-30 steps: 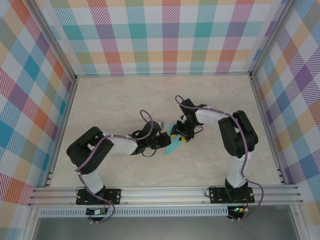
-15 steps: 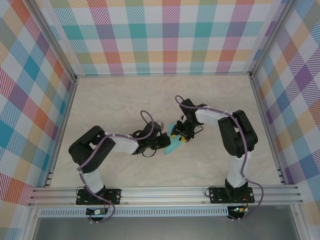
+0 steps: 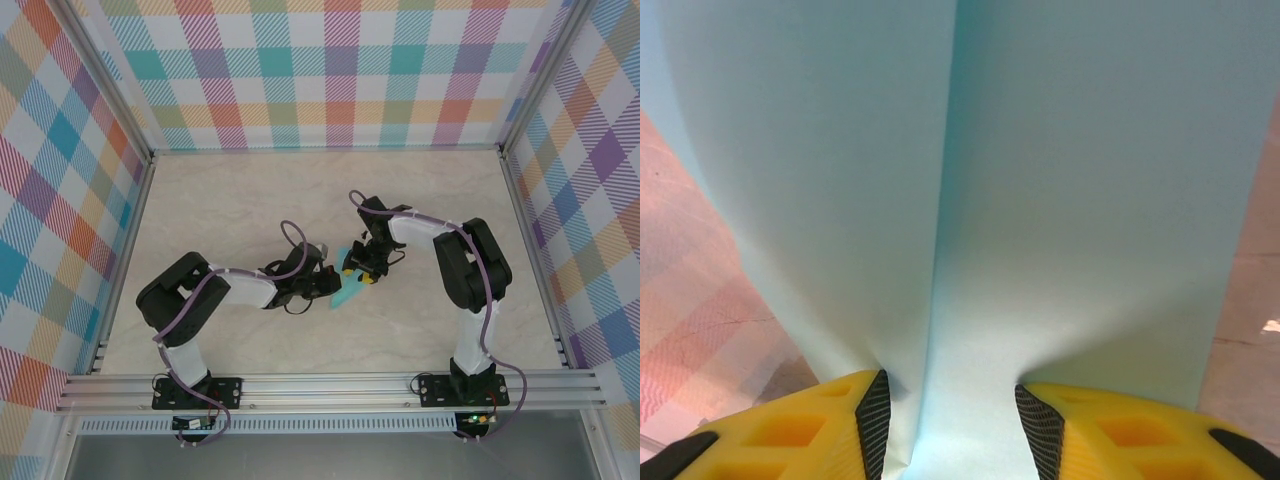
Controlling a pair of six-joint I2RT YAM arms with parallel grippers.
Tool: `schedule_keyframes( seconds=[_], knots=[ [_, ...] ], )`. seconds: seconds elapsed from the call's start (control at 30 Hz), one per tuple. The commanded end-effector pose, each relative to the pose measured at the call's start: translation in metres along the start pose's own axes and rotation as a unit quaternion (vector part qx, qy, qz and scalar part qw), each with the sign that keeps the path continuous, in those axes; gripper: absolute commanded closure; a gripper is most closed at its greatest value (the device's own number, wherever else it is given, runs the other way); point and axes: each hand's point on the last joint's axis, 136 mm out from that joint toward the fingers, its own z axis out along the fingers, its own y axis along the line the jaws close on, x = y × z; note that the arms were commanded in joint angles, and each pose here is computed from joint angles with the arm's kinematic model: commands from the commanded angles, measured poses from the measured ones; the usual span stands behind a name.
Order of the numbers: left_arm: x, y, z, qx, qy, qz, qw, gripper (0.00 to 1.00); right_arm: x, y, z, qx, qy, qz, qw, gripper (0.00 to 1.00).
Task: Fold a paper plane with a square sheet of paper (pick it up from the middle)
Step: Fourth fold the wing at the center of the table.
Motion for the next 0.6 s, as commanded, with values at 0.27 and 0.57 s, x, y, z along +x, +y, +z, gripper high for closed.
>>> schedule_keyframes(
  seconds=[0.27, 0.57],
  knots=[
    [-0.024, -0.013, -0.016, 0.01, -0.034, -0.006, 0.999, 1.0, 0.014, -0.084, 0.058, 0.152, 0.033, 0.028, 0.988, 0.56],
    [-0.018, -0.012, -0.008, 0.015, -0.014, -0.007, 1.0, 1.0, 0.014, -0.085, 0.059, 0.153, 0.034, 0.03, 0.987, 0.57]
  ],
)
